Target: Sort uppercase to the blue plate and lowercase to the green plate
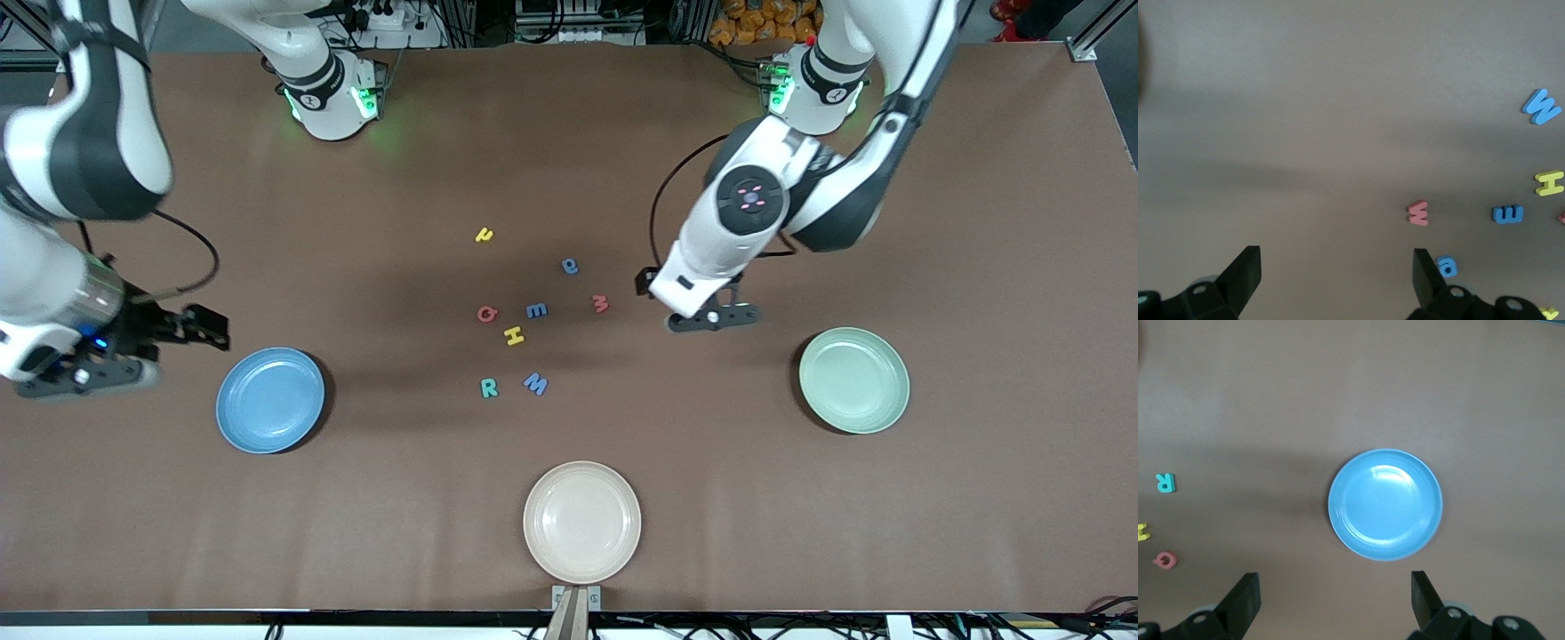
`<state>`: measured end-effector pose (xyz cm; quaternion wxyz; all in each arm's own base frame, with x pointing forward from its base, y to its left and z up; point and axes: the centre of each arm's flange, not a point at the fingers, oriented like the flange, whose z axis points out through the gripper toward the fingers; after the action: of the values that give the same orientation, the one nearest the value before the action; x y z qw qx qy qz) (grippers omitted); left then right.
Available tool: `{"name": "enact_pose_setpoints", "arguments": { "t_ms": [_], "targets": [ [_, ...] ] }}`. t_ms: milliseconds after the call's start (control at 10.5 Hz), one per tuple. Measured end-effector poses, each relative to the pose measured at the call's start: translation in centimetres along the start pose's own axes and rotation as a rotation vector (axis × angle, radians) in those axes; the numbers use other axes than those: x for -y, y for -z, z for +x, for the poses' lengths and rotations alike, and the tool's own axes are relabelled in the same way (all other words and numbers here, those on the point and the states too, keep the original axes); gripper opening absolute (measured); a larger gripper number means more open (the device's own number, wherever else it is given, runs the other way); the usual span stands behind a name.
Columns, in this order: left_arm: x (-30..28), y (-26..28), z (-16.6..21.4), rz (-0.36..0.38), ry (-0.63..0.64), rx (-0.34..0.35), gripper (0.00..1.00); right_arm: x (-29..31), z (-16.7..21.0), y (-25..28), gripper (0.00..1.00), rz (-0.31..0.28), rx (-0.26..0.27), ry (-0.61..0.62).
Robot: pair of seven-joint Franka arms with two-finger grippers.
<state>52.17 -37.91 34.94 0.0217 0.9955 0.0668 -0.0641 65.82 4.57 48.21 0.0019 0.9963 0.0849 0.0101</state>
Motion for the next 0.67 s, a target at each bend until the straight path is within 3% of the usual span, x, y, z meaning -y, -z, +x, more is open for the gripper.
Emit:
{"name": "enact_pose_setpoints", "arguments": {
  "t_ms": [285, 665],
  "targets": [
    [-2.8, -4.5, -1.2, 0.027, 0.033, -0.025, 1.00, 3.5, 2.0, -4.5, 1.00, 0.002, -0.003, 0.047],
    [-6.7, -10.1, -3.5, 0.070, 0.050, -0.068, 1.00, 7.9, 3.3, -9.1, 1.00, 0.051, 0.011, 0.078]
  ]
}}
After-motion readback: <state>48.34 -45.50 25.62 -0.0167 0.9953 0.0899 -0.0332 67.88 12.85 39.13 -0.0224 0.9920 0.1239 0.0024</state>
